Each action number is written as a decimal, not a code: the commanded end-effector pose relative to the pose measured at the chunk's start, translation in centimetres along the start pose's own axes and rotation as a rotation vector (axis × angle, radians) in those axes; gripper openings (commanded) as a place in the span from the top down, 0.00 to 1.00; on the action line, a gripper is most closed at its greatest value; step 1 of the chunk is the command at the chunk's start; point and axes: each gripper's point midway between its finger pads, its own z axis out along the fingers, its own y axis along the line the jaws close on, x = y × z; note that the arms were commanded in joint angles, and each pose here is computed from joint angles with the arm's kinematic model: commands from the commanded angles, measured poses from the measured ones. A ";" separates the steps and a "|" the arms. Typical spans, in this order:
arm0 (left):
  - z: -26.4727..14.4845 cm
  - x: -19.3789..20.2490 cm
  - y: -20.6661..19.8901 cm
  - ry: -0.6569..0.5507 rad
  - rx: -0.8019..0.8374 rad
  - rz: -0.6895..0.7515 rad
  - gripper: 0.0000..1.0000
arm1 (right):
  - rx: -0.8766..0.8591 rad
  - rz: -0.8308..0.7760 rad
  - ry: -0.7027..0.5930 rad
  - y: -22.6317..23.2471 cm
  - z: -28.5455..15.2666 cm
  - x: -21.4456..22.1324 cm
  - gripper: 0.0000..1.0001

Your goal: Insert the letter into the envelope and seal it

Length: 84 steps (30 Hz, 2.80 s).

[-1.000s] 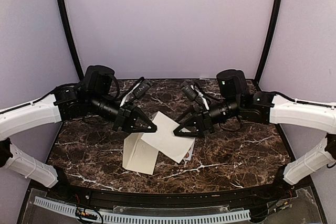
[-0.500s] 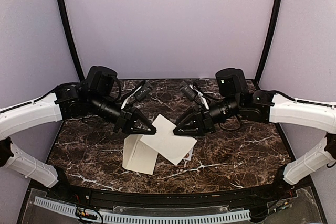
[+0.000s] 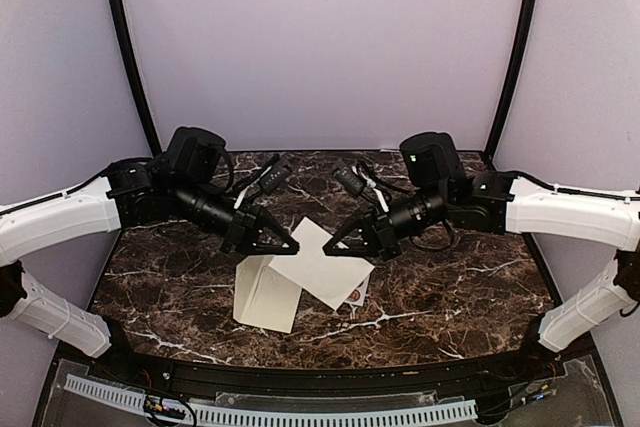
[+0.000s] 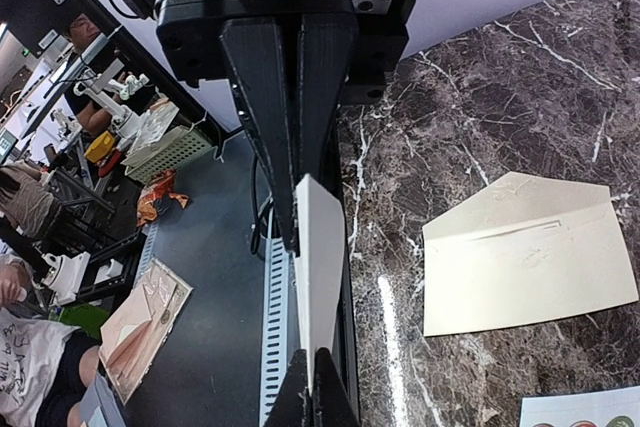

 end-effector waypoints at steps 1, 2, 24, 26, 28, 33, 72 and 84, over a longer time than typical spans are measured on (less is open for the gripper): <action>-0.7 -1.3 0.0 -0.021 -0.039 0.036 0.92 | 0.034 -0.042 -0.035 0.4 -0.4 -1.4 1.00; -0.8 -1.4 0.1 -0.026 -0.055 0.041 0.81 | 0.035 -0.043 -0.036 0.4 -0.5 -1.4 1.00; -0.8 -1.2 0.0 -0.031 -0.031 0.022 0.51 | 0.004 -0.059 -0.056 1.4 -1.0 -1.4 1.00; -0.6 -1.0 0.1 -0.023 -0.030 0.014 0.60 | 0.003 -0.058 -0.055 1.4 -0.9 -1.4 1.00; -0.6 -0.8 0.2 -0.019 -0.029 0.010 0.70 | 0.004 -0.058 -0.056 1.4 -0.9 -1.4 1.00; -0.6 -0.7 0.2 -0.017 -0.031 0.013 0.98 | 0.026 -0.055 -0.057 1.0 -0.9 -1.4 1.00; -4.0 -5.9 -0.1 -0.562 -0.016 -0.036 0.10 | 0.023 -0.091 -0.728 2.0 -5.1 -10.3 1.00; -3.9 -6.4 -1.2 -0.591 0.097 -0.070 0.60 | 0.023 -0.070 -0.722 1.5 -4.2 -9.9 1.00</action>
